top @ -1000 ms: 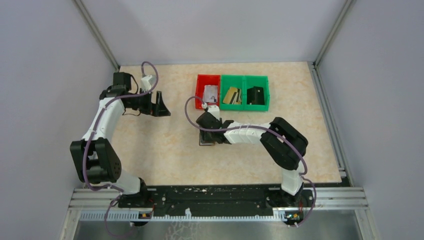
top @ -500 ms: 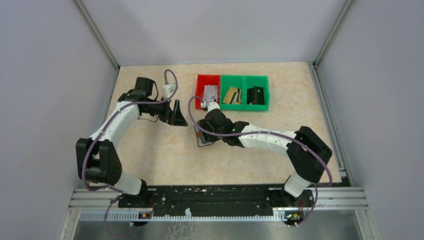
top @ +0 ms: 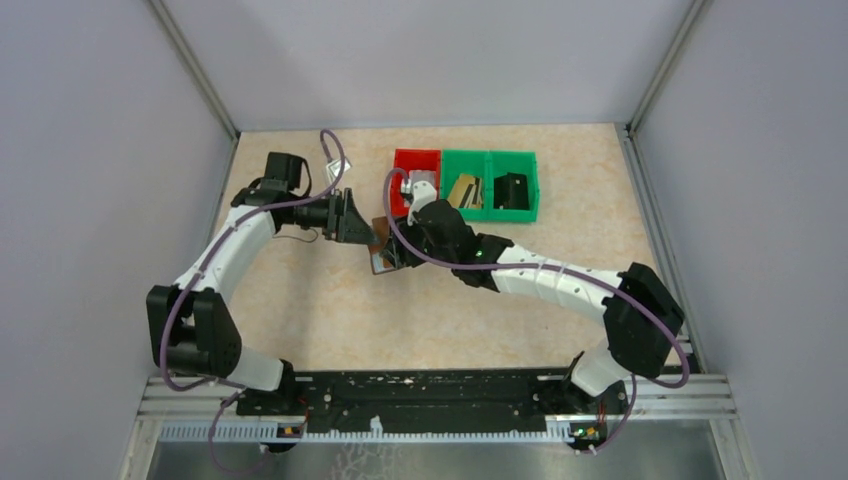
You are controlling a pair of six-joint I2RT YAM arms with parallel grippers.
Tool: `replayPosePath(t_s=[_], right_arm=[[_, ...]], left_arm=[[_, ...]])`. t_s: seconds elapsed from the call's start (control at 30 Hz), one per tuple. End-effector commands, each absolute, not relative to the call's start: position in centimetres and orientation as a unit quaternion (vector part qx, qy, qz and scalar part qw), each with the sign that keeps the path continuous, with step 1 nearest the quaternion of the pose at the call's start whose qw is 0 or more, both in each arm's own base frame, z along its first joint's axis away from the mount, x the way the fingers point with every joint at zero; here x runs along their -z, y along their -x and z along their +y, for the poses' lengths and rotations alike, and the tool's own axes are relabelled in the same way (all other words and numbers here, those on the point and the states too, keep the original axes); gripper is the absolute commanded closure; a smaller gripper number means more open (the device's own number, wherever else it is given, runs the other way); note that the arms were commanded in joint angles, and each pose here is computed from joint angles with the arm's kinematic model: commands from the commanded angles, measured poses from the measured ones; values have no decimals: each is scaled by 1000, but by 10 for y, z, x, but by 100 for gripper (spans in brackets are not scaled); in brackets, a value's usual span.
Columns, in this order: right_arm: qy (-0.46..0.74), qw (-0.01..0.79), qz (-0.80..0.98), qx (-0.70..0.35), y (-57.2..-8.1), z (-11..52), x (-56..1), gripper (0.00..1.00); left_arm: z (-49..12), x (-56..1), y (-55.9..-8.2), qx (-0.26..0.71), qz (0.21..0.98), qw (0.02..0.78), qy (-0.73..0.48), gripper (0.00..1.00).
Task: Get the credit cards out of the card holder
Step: Pick up the card holder from the center of the board.
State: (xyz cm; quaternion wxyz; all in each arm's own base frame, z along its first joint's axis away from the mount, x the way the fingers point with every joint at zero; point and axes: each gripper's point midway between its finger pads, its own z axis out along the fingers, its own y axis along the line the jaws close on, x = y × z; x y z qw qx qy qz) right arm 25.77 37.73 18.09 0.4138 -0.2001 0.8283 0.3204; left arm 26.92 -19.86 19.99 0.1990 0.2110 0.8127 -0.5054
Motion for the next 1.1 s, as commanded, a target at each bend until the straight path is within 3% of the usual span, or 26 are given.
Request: replayPosePath(t_s=[0.0, 0.2, 0.6, 0.73, 0.8, 0.97, 1.07], right_arm=[[187, 475, 762, -398, -262, 399, -264, 53], [190, 476, 752, -415, -256, 406, -273, 53], [205, 461, 741, -443, -247, 430, -279, 49], [211, 455, 741, -446, -243, 435, -278, 45], [212, 453, 741, -448, -241, 434, -277, 42], [200, 453, 736, -462, -234, 422, -285, 21], [184, 441, 722, -500, -229, 406, -293, 16]], left_arm=[[-206, -239, -261, 549, 775, 222, -222, 18], [-206, -241, -266, 545, 780, 223, -213, 38], [-207, -240, -271, 544, 782, 228, -201, 43], [-207, -241, -271, 545, 780, 230, -203, 49], [-207, -243, -272, 544, 780, 232, -205, 56], [-206, -247, -275, 542, 779, 238, -207, 73], [-205, -258, -275, 547, 773, 242, -210, 77]])
